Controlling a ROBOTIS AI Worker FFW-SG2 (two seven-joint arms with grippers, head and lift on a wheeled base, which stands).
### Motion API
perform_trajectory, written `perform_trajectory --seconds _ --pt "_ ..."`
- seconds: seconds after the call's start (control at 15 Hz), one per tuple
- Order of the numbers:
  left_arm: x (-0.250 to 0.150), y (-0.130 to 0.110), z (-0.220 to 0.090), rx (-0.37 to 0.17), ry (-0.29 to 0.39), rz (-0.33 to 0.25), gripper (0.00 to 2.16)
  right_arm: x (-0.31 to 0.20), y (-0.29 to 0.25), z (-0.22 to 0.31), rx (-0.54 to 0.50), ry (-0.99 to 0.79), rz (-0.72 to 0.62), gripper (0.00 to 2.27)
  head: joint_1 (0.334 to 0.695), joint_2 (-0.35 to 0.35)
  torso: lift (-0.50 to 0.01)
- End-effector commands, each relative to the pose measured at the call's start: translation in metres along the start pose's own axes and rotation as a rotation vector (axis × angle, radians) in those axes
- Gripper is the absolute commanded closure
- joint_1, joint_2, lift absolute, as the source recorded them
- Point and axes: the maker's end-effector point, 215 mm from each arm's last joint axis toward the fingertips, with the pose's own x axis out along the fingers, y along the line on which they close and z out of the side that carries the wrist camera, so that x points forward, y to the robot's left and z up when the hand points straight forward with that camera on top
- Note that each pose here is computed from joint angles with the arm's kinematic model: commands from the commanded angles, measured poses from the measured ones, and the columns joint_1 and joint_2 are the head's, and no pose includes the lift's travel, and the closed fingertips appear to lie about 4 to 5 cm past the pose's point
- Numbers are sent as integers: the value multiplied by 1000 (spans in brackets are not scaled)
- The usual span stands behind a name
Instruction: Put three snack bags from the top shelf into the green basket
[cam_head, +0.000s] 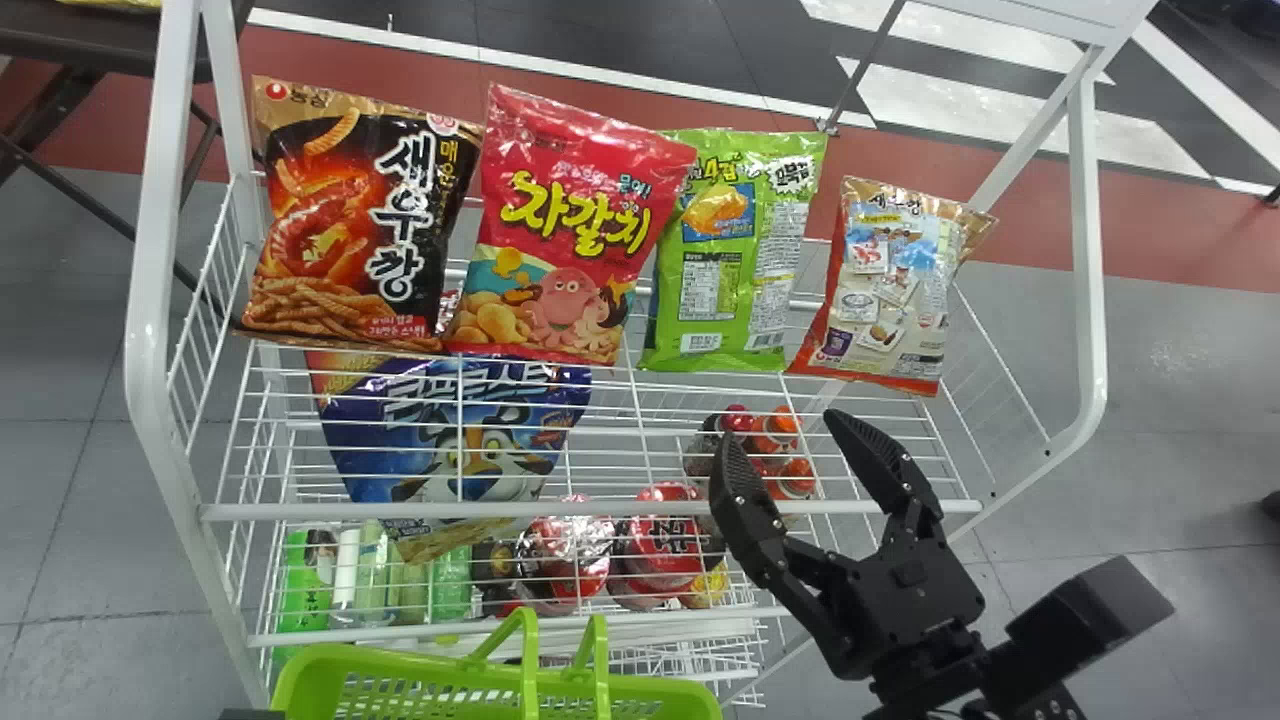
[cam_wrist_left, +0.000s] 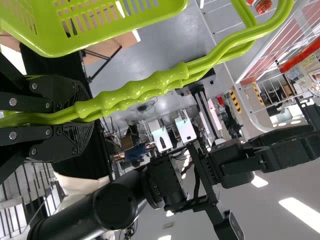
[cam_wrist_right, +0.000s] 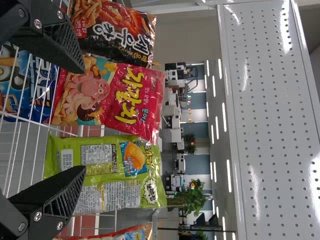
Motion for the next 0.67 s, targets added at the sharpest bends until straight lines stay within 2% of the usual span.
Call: perform_trajectory --seconds 0.0,0.6 --pt "0 0 0 0 -1 -1 1598 0 0 1 2 -2 0 144 695 -350 -47" --pt "1 0 1 7 -3 0 1598 5 2 -5 9 0 5 144 695 -350 -47"
